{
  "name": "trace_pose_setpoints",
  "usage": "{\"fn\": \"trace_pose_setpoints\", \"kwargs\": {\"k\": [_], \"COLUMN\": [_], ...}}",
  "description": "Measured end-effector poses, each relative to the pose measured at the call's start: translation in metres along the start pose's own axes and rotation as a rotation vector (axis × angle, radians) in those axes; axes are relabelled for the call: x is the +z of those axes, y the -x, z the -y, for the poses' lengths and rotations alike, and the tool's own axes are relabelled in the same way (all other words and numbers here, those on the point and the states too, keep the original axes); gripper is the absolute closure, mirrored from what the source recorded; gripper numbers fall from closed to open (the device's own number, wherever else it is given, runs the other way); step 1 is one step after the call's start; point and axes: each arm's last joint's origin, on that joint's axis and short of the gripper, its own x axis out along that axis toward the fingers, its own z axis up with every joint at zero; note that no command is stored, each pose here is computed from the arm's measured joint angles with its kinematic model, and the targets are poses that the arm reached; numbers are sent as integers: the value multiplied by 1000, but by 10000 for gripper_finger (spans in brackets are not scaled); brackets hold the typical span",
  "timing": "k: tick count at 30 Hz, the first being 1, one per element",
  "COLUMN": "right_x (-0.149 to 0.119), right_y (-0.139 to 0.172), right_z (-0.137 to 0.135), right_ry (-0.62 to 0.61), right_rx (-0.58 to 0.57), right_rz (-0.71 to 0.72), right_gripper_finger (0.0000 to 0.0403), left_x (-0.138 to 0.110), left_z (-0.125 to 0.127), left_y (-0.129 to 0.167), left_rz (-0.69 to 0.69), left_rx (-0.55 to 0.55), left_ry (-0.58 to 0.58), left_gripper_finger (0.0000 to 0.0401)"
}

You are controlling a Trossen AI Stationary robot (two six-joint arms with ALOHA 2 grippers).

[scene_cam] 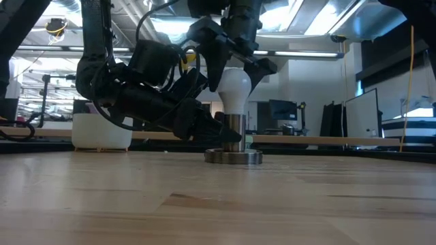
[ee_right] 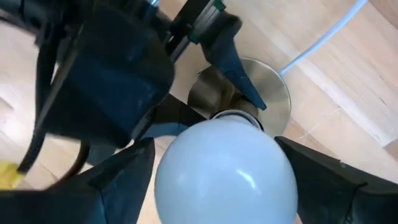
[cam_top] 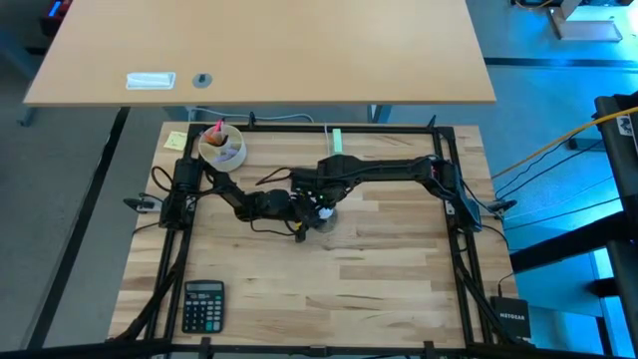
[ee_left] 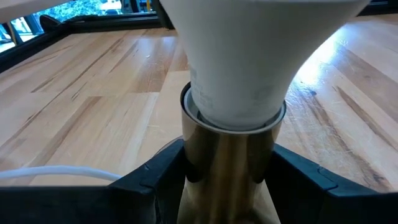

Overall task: Screw lightbulb
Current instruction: Insert the lightbulb into the lamp

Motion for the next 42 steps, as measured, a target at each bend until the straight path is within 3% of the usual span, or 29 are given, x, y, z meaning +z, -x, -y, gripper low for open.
{"fn": "trace_pose_setpoints", "kwargs": {"k": [7,16,21,30,38,42], "right_x": [-2,-2,2,-2,-3,-2], "right_y": [23,28,28,8,3,3], "right_z": [-1,-2,-5,-8,-10,-9], "right_ry": [197,757,937,1002,1011,1009], "right_rx": [-43,-37,-31,-7,-24,-54], "right_rz": [-5,-12,44,-55,-55,-51], "right_gripper_finger": [37,4,8,8,9,37], "left_x": [0,0,-1,-1,-1,-1], "left_z": [0,0,0,0,3,4], "left_y": [0,0,0,0,0,0], "left_rz": [0,-1,-11,-13,-14,-14], "left_rx": [2,2,1,1,-5,-5], "left_ry": [4,8,8,13,12,7], "left_gripper_finger": [213,213,213,213,213,213]}}
